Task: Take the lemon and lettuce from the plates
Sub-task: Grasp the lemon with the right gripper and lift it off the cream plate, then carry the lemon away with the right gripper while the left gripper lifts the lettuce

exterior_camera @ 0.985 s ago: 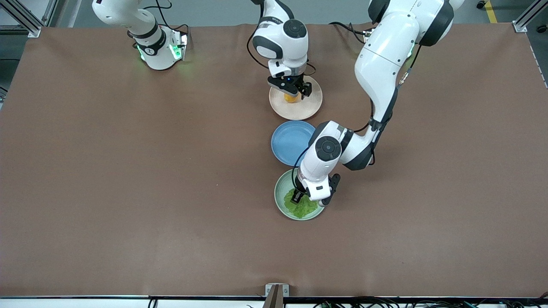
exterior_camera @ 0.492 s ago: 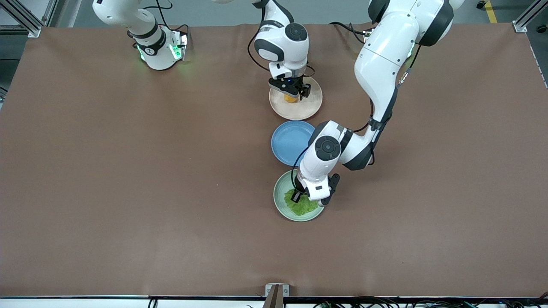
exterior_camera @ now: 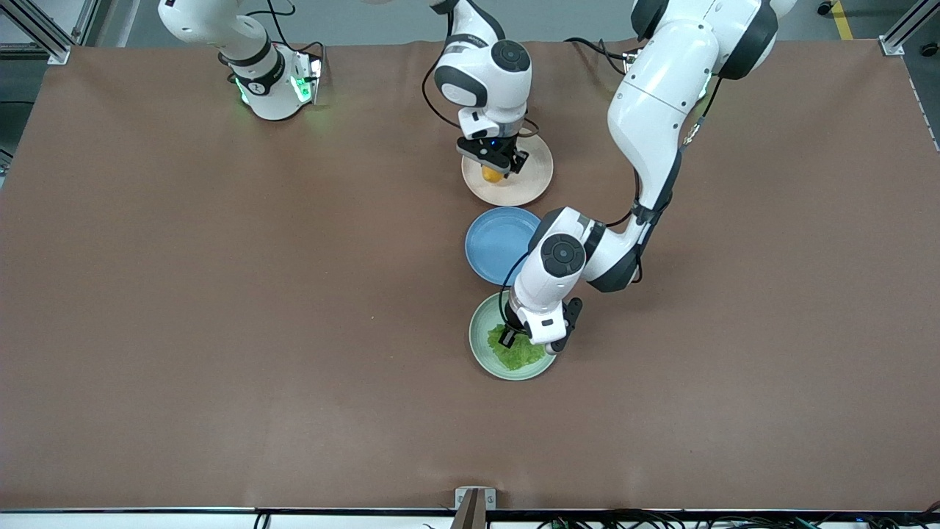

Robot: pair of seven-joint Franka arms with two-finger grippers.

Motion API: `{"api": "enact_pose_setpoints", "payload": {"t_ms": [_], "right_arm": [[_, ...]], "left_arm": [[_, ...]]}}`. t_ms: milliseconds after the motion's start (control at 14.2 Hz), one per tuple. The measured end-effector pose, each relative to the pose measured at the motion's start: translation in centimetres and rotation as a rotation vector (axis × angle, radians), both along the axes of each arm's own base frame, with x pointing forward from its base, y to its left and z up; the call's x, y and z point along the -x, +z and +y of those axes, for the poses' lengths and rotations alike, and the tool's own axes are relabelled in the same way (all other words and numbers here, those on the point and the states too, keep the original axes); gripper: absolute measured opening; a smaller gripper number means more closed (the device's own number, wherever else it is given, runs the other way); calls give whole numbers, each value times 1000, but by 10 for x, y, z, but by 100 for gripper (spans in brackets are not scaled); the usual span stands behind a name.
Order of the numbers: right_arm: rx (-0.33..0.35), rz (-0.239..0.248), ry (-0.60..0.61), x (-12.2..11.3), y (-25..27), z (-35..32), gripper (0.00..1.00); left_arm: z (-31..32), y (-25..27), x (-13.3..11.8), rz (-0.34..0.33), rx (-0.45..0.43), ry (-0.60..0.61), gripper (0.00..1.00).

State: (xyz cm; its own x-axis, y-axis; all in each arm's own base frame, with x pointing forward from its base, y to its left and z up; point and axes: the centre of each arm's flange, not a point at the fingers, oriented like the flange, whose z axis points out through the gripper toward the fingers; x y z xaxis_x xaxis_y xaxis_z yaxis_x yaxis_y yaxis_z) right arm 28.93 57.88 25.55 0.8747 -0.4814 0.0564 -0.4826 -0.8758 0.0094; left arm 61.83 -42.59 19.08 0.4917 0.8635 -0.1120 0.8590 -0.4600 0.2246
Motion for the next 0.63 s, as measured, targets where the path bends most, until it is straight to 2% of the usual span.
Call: {"api": "enact_pose_setpoints", "payload": {"t_ms": [281, 633], "right_arm": [[31, 28, 96, -102, 75, -85, 63], [56, 105, 266, -206, 65, -256, 63]], "left_arm": [[-4, -3, 6, 27, -8, -9, 6], [-4, -4, 7, 40, -16, -12, 6]]}}
